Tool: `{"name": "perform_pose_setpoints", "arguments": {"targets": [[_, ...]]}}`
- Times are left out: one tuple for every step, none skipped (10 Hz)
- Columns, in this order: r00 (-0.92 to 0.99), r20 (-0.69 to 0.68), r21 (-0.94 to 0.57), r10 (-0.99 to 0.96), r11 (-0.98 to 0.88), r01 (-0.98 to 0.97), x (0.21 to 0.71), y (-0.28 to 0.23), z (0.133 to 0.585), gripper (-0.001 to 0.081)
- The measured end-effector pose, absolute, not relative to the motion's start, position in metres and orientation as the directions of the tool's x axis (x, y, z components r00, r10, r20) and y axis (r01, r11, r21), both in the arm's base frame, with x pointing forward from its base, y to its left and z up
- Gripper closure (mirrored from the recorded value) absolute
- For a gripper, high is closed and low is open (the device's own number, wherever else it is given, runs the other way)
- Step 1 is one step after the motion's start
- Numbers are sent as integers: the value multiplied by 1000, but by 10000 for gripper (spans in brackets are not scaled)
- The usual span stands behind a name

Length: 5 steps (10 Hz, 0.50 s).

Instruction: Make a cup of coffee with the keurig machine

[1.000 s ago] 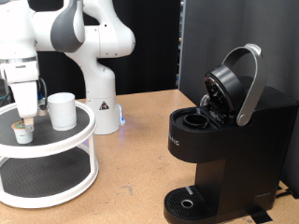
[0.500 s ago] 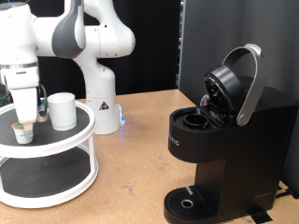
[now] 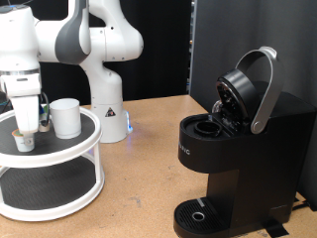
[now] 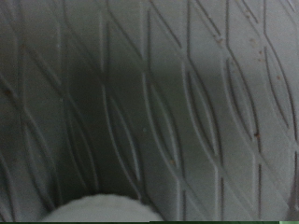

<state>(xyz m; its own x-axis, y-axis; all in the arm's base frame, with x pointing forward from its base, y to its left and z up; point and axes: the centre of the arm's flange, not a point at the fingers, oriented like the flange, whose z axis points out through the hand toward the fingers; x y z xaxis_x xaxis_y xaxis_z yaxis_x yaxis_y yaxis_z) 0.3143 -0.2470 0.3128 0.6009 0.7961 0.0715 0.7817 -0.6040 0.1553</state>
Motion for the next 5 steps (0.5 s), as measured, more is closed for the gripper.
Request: {"name": "perform_pose_setpoints", "arguments": {"targets": [[602,72,156,795,-605,781,314,-247,313,199],[602,73,156,795,-606,780,315,-247,313,400],[603,74,157,794,-607,779,315,-248,314,445],[607,77,156,791,-611,776,315,-248,315,445],[612,84,149,786,-617,772,316,-249,317,445]]}}
